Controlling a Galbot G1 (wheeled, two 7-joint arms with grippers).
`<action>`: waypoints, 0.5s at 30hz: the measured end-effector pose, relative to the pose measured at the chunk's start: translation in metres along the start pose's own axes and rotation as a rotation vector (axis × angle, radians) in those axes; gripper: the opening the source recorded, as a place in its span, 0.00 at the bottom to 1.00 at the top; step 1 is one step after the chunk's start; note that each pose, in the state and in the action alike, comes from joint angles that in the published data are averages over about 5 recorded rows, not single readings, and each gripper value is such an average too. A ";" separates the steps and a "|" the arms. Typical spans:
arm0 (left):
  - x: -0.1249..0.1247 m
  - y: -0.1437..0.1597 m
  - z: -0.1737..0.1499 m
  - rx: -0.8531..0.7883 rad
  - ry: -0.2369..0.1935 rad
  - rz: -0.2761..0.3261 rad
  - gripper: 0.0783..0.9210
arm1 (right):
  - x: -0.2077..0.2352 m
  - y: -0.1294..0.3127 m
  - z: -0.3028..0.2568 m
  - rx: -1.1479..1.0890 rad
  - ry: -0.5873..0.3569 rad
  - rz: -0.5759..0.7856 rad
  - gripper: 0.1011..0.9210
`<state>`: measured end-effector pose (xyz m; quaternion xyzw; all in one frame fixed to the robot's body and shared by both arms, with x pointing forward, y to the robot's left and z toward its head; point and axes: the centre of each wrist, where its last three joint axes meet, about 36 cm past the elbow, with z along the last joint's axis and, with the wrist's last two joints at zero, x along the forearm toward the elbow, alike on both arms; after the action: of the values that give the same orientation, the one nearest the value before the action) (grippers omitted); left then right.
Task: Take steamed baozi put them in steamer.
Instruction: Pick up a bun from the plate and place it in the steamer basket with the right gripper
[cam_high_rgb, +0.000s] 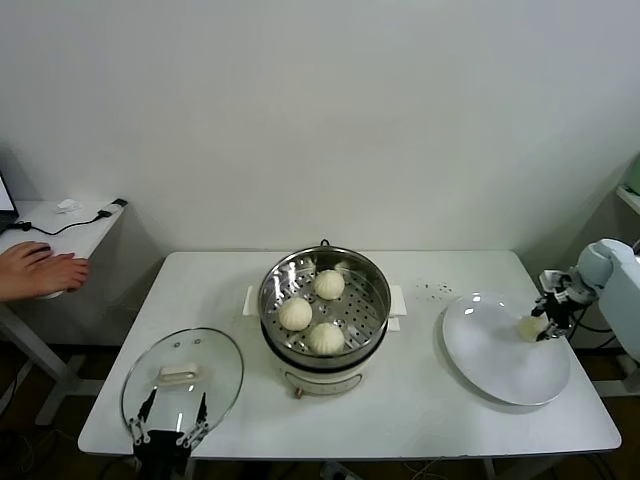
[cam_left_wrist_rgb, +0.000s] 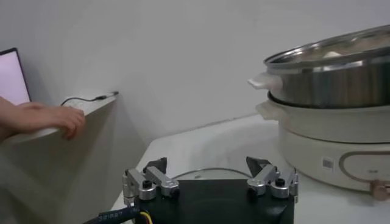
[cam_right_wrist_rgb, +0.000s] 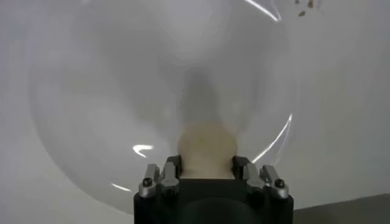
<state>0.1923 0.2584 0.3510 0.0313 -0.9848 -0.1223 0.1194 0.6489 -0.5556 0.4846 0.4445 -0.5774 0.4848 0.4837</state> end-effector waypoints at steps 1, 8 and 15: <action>0.000 0.000 0.000 0.001 -0.001 0.001 0.88 | 0.005 -0.002 -0.003 0.001 -0.010 0.006 0.56; 0.001 -0.004 -0.002 0.009 -0.010 0.015 0.88 | 0.058 -0.031 -0.063 0.037 -0.116 0.055 0.58; 0.003 -0.011 -0.004 0.008 -0.022 0.043 0.88 | 0.124 -0.061 -0.156 0.100 -0.220 0.071 0.60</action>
<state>0.1911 0.2462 0.3525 0.0091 -0.9869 -0.1163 0.1111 0.7113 -0.4152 0.6244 0.4978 -0.6173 0.4783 0.3772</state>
